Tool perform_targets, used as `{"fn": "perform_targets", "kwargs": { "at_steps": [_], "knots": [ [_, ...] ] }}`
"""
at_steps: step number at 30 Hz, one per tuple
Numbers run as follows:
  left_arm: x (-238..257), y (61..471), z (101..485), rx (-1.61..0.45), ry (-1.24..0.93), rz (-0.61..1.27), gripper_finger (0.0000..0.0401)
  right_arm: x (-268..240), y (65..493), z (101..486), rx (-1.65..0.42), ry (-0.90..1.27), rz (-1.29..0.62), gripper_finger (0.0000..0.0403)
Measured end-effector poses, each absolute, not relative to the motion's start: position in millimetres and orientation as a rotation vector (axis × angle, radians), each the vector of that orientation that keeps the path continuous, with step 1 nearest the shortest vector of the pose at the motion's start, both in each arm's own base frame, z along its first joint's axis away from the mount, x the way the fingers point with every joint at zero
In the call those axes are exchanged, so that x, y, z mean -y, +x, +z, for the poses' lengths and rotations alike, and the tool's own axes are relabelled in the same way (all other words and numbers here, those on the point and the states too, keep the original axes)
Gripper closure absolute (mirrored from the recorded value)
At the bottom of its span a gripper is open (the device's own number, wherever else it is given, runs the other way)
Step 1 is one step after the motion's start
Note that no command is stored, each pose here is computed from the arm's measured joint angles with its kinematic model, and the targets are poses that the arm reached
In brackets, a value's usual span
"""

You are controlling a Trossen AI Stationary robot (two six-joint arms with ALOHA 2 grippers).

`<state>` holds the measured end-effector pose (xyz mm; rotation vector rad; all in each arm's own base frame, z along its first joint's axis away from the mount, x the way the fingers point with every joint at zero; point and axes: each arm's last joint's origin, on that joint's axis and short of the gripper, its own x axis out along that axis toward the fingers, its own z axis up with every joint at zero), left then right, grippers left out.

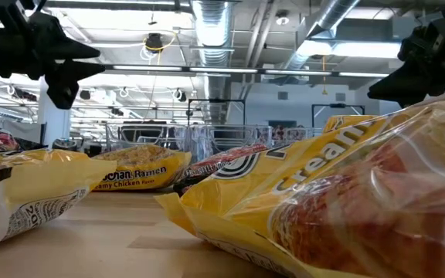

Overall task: Sort Maruchan noodles
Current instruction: Put the yellow noodle pack in the left transparent bin

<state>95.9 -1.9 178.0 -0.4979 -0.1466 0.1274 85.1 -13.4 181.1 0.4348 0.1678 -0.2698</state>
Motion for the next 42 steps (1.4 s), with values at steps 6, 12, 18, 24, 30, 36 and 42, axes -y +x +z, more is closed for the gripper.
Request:
{"fn": "perform_targets", "kwargs": {
  "at_steps": [6, 12, 18, 24, 30, 36, 42],
  "knots": [
    [-1, 95, 183, 0.236, -0.639, 0.195, 0.0285, 13, 85, 181, -0.168, 0.435, -0.270, 0.0321],
    [-3, 93, 187, 0.299, -0.648, 0.265, 0.0285, 13, 85, 181, -0.168, 0.435, -0.270, 0.0321],
    [-5, 94, 181, 0.259, -0.620, 0.346, 0.0285, 13, 85, 181, -0.168, 0.435, -0.270, 0.0321],
    [-4, 95, 174, 0.177, -0.601, 0.335, 0.0285, 13, 85, 181, -0.168, 0.435, -0.270, 0.0321],
    [0, 96, 174, 0.125, -0.554, 0.203, 0.0285, 13, 85, 181, -0.168, 0.435, -0.270, 0.0321],
    [2, 96, 173, 0.106, -0.556, 0.138, 0.0285, 13, 85, 181, -0.168, 0.435, -0.270, 0.0321],
    [4, 97, 172, 0.071, -0.598, 0.071, 0.0255, 13, 85, 181, -0.168, 0.435, -0.270, 0.0321]
  ]
}}
